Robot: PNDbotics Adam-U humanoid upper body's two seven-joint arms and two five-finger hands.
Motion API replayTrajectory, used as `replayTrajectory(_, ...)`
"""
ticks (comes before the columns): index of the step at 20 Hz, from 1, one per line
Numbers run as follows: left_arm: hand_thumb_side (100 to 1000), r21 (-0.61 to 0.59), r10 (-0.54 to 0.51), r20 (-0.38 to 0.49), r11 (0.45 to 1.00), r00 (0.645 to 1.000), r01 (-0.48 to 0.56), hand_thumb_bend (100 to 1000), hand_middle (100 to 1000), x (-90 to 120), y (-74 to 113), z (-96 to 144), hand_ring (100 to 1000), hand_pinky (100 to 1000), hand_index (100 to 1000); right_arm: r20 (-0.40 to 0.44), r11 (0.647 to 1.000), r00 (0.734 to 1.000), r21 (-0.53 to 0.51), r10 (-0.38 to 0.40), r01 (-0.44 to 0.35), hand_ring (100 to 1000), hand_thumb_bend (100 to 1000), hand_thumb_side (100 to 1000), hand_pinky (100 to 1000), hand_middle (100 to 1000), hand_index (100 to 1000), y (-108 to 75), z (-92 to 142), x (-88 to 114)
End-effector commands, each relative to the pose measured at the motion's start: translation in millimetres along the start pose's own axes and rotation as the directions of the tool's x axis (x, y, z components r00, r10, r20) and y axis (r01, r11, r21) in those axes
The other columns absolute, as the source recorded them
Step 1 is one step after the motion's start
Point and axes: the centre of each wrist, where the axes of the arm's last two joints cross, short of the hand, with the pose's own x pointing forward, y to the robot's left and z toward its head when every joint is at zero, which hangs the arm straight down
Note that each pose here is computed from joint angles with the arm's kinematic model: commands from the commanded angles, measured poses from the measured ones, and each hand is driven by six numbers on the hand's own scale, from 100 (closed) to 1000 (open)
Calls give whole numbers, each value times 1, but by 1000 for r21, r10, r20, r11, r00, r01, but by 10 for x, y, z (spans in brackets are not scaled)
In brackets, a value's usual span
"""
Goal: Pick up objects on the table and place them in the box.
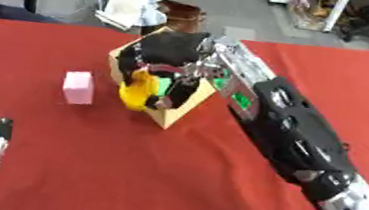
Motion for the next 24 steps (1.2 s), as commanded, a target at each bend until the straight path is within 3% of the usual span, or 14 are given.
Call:
replayTrajectory(1,423,9,-3,26,1000,1000,2,387,601,52,36,-37,652,751,810,-162,999,987,-31,-22,17,779,258,100,839,761,552,-31,167,-320)
replayTrajectory(4,424,9,-2,25,1000,1000,2,387,601,49,37,-34,652,751,810,-233,998,970,-20,-63,60,777,246,100,833,755,583,157,198,-460)
replayTrajectory(7,425,7,-1,25,1000,1000,1,387,601,49,33,-33,652,751,810,-250,996,965,18,-79,86,784,263,100,836,761,631,338,183,-496)
replayTrajectory(11,425,8,-2,23,1000,1000,2,387,600,44,36,-29,652,751,811,-241,997,969,33,-61,71,798,370,288,846,781,822,388,173,-493)
replayTrajectory(12,425,8,-2,23,1000,1000,2,386,600,44,37,-29,651,752,811,-237,998,970,28,-55,64,802,400,338,849,790,868,368,174,-491)
replayTrajectory(16,426,5,-2,22,1000,1000,2,387,599,41,35,-26,649,752,811,-205,1000,979,-13,-14,11,821,453,414,868,814,907,147,196,-471)
replayTrajectory(20,426,5,-3,21,1000,1000,3,386,598,37,38,-23,649,753,812,-173,999,985,-48,16,-25,818,439,393,870,817,913,-151,246,-443)
replayTrajectory(24,424,0,-1,26,1000,1000,1,387,598,44,32,-27,649,753,812,-155,993,988,-118,-1,-18,799,407,343,857,805,911,-472,205,-400)
